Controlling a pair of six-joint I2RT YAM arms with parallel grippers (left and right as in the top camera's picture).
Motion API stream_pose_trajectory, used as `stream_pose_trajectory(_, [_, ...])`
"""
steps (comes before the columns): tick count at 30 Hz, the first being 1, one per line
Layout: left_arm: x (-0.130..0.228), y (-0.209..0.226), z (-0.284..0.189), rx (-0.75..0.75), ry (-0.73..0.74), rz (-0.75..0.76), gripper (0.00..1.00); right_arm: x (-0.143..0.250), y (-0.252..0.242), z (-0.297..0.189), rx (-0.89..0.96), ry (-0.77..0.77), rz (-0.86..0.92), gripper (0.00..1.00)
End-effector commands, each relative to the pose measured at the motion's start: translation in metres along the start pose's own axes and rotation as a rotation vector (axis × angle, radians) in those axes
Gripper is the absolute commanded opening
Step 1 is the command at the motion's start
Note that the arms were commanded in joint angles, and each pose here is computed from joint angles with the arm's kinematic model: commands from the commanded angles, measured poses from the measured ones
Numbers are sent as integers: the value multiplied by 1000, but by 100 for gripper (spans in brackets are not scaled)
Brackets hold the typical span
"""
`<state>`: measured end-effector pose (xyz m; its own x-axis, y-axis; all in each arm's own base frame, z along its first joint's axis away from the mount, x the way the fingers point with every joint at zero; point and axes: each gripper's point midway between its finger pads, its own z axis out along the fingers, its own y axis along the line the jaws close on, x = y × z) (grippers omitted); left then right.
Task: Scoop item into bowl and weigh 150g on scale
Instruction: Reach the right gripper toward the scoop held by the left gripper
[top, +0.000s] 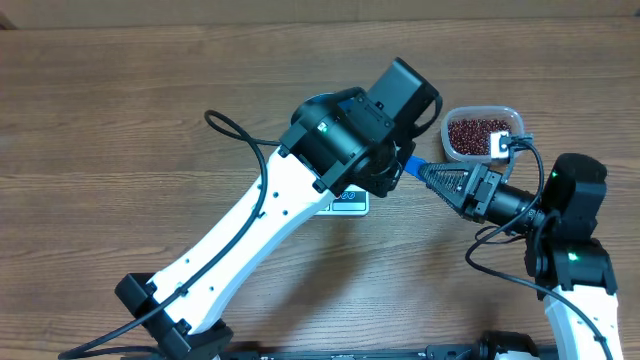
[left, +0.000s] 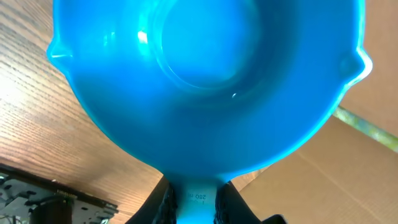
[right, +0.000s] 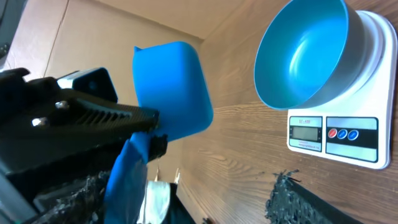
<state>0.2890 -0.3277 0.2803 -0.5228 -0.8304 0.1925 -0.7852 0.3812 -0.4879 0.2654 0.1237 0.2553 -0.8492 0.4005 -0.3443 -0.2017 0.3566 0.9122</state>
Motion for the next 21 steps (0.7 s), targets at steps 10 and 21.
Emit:
stream_pose_trajectory(10, [-1, -4, -1, 15, -26, -33, 4, 1, 15, -2, -44, 14, -221, 72])
stream_pose_trajectory(21, [5, 0, 18, -32, 6, -35, 4, 8, 29, -4, -123, 52, -294, 53])
